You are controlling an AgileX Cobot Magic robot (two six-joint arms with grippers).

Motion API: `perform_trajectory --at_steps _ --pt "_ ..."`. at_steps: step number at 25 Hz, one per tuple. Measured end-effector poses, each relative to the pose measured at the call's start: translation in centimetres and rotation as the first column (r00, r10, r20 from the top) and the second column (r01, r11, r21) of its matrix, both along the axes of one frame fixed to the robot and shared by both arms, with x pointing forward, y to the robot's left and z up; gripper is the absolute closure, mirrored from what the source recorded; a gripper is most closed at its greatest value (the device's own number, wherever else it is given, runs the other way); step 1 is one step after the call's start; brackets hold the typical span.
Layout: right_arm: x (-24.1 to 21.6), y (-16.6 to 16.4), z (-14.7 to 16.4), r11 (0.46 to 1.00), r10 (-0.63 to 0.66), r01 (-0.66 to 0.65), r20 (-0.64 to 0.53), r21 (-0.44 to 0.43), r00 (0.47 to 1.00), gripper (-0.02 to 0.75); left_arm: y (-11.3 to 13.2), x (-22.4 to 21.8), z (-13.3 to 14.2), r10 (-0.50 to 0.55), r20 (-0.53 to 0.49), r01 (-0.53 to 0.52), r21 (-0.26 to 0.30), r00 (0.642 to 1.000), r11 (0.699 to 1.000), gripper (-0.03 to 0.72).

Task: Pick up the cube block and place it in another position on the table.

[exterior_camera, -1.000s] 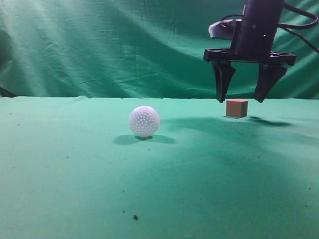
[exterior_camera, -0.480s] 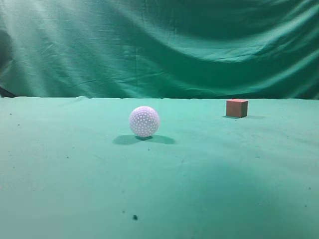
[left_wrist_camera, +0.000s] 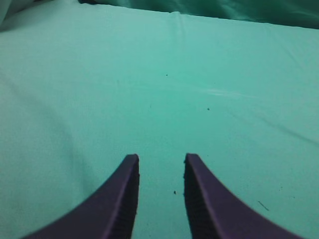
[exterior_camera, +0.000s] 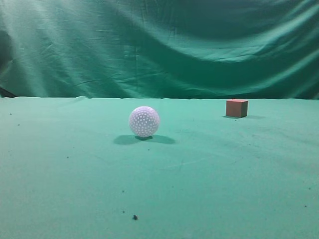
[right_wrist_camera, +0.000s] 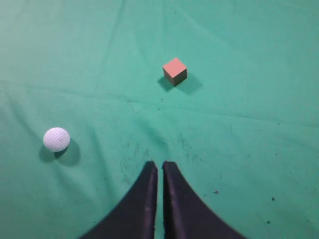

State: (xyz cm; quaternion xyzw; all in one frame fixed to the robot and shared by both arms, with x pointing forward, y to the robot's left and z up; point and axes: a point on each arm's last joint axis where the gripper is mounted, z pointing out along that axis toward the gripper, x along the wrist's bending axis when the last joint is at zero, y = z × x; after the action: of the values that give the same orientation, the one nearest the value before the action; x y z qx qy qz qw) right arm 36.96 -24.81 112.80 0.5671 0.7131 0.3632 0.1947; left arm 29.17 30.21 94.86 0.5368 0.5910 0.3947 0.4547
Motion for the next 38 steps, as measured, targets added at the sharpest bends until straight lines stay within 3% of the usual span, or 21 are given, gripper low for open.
perform_trajectory --at_steps 6,12,19,27,32,38 --pt "-6.1 -2.1 0.0 1.000 0.009 -0.011 0.122 0.019 0.992 0.738 0.0 0.0 0.0 0.000 0.000 0.000 0.000 1.000 1.000 0.426" --pt "-7.4 -3.3 -1.0 0.999 -0.010 0.019 0.191 -0.045 0.982 0.738 0.0 0.0 0.0 0.000 0.000 0.000 0.000 1.000 1.000 0.426" --pt "-6.9 -4.1 -7.0 0.987 -0.136 0.156 0.342 -0.032 0.930 0.738 0.0 0.0 0.0 0.000 0.000 0.000 0.000 1.000 1.000 0.426" --pt "-8.1 -5.0 -15.8 0.957 -0.271 0.288 0.417 0.023 0.867 0.738 0.0 0.0 0.0 0.000 0.000 0.000 0.000 1.000 1.000 0.426" --pt "-8.0 -5.0 -18.6 0.954 -0.280 0.300 0.372 0.005 0.885 0.738 0.0 0.0 0.0 0.000 0.000 0.000 0.000 1.000 1.000 0.426" --pt "-7.9 -5.0 -18.4 0.954 -0.281 0.299 0.398 0.018 0.873 0.738 0.0 0.0 0.0 0.000 0.000 0.000 0.000 1.000 1.000 0.426"
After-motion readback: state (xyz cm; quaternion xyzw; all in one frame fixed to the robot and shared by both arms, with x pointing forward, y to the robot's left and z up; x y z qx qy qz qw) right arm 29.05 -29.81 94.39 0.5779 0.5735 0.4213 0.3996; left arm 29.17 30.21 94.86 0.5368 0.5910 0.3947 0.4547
